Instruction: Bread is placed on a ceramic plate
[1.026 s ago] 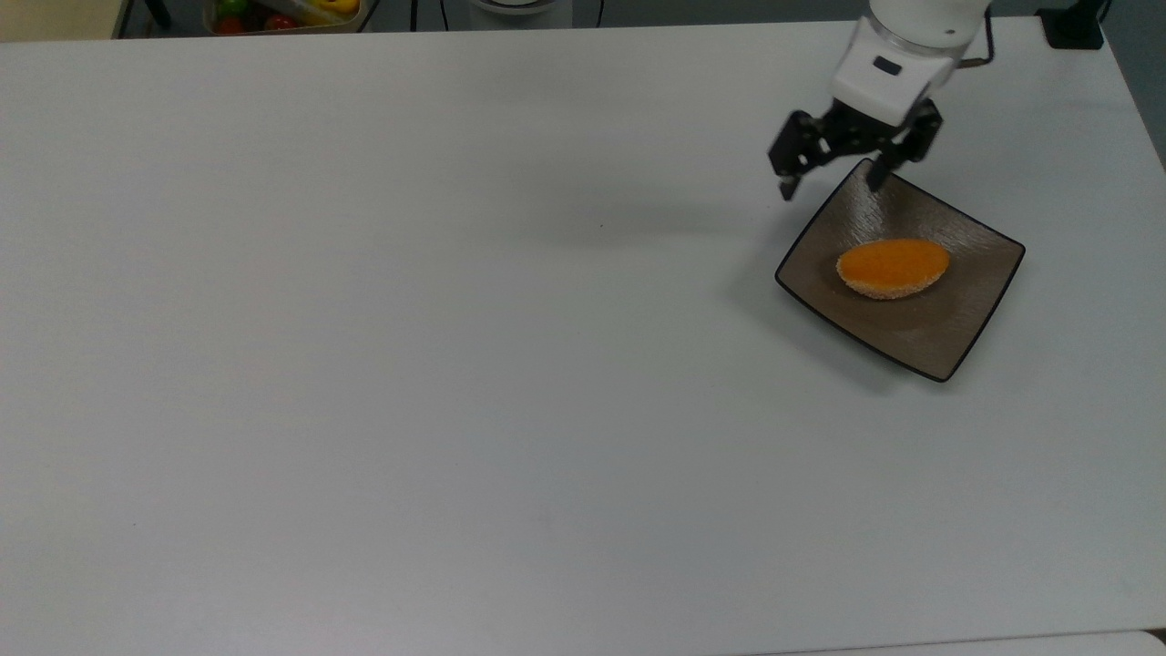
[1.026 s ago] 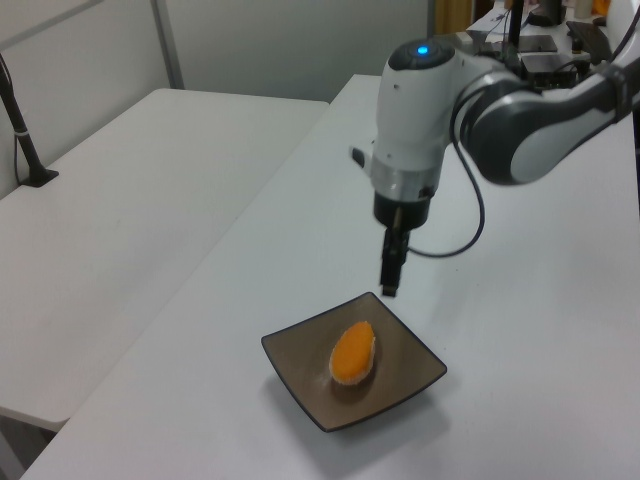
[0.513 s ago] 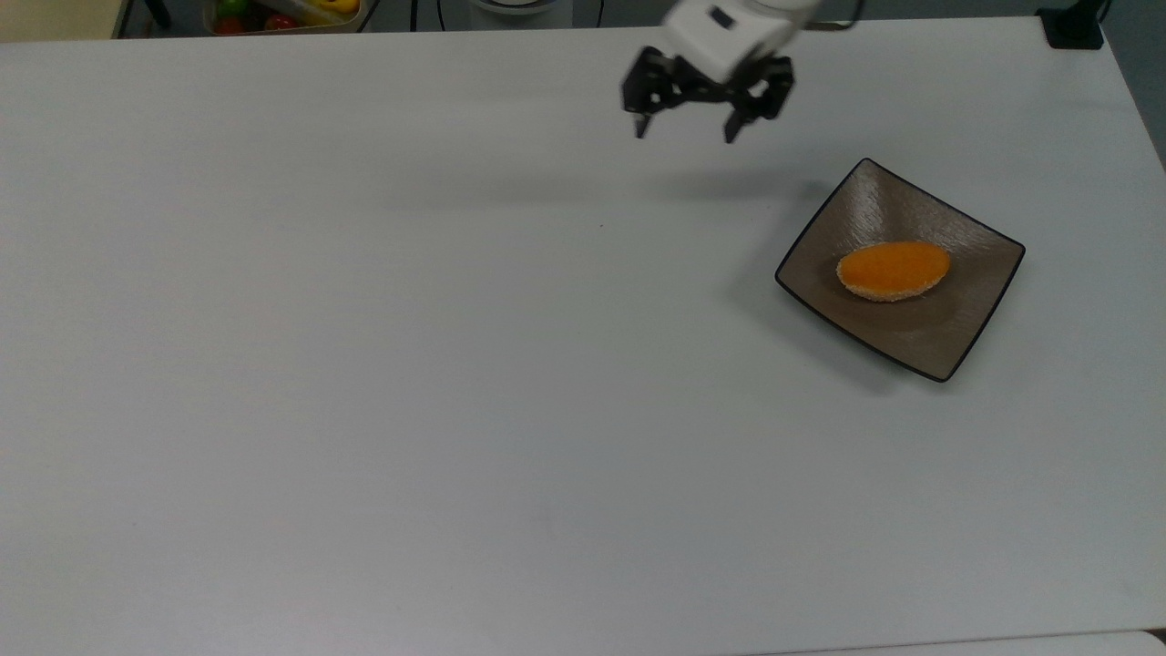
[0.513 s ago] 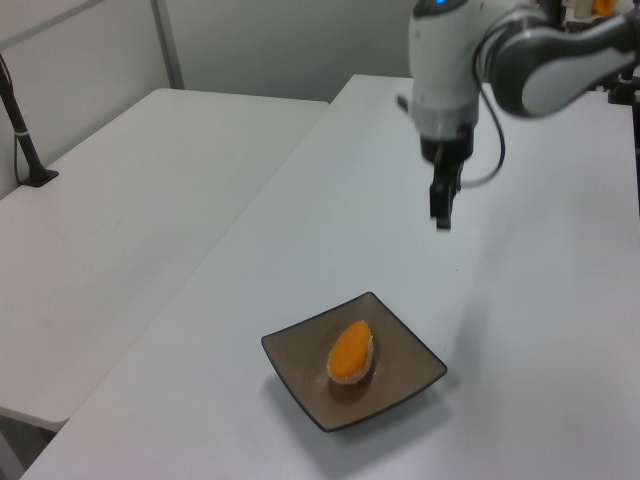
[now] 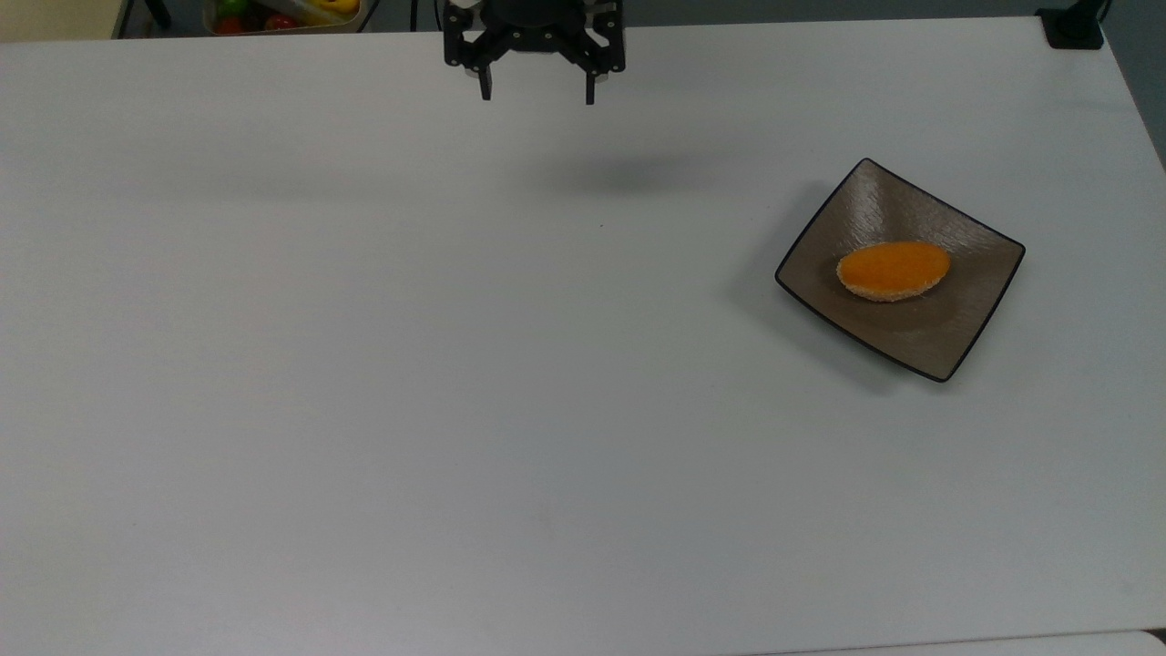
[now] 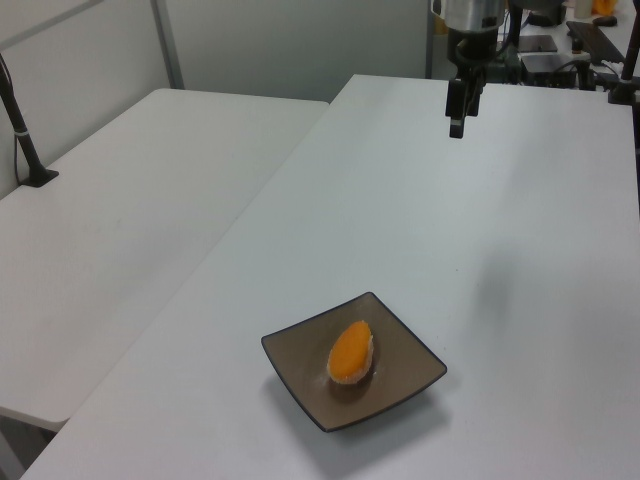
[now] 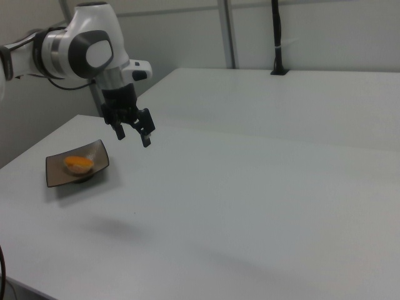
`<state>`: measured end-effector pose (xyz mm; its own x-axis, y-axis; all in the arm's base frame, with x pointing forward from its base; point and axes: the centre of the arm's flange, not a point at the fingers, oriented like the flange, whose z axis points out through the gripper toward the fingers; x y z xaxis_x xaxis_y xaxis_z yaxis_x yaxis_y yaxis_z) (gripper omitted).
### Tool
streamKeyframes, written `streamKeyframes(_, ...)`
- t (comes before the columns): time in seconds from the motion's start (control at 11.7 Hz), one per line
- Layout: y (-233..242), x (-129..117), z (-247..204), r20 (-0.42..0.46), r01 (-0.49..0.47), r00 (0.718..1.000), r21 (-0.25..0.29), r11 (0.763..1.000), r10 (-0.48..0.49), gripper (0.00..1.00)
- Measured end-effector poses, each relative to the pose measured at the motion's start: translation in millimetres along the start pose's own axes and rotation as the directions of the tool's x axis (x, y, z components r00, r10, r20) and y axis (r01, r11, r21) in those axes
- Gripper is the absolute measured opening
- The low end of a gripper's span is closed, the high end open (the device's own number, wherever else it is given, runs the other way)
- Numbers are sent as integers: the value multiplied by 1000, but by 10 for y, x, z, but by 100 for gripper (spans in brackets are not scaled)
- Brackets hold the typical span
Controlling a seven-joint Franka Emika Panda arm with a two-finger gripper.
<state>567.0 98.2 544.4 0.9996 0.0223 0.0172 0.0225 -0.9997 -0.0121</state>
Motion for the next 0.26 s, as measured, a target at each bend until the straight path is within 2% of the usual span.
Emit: streamKeyframes(0.26, 57, 22, 93, 18, -11, 1000, 3, 1000, 11, 100)
